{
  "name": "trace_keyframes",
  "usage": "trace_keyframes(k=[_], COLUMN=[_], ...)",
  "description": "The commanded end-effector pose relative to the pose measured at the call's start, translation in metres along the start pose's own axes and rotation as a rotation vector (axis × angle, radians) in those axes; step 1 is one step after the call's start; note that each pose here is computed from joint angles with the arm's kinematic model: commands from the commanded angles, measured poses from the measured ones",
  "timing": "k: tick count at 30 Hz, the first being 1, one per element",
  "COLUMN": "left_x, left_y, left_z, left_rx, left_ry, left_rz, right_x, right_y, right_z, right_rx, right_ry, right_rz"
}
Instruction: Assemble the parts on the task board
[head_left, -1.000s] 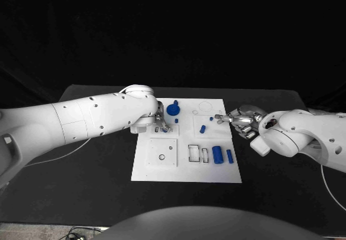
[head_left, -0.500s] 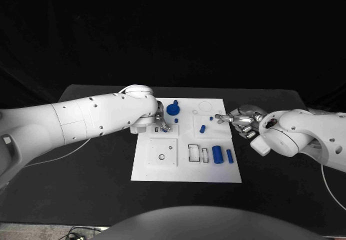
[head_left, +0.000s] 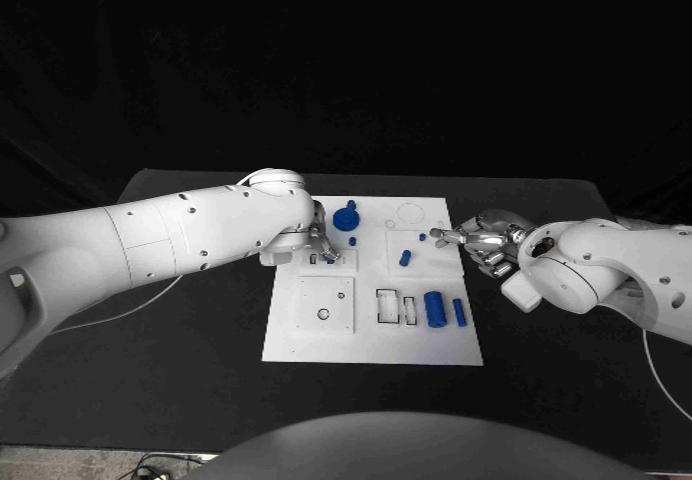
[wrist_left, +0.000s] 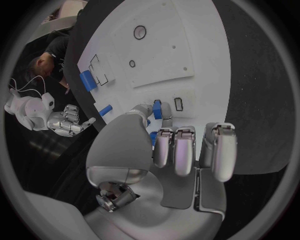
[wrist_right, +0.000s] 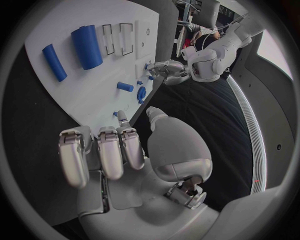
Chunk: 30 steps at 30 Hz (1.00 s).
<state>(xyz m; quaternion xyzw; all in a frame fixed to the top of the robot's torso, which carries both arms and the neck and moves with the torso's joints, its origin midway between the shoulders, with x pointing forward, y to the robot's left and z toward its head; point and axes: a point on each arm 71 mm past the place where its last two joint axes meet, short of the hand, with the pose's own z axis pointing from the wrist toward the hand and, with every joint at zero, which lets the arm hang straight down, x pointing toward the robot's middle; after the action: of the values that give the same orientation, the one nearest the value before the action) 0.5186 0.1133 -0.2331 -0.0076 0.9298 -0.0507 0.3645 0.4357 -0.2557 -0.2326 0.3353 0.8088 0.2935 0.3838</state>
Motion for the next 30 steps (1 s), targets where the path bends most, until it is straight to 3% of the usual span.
trace_keyframes(k=[1,30], left_x=[0.0006,0.0017], left_y=[-0.0015,-0.0021], left_z=[-0.0001,0.0], left_rx=[0.006,0.008], left_ry=[0.003,0.011], left_rz=[0.0,0.003], right_x=[0.0011,0.0019], right_y=[0.0002,0.0002], right_z=[0.0001,0.0004], right_rx=[-0.002,0.001], right_ry=[0.006,0.012], right_rz=[-0.01,-0.012])
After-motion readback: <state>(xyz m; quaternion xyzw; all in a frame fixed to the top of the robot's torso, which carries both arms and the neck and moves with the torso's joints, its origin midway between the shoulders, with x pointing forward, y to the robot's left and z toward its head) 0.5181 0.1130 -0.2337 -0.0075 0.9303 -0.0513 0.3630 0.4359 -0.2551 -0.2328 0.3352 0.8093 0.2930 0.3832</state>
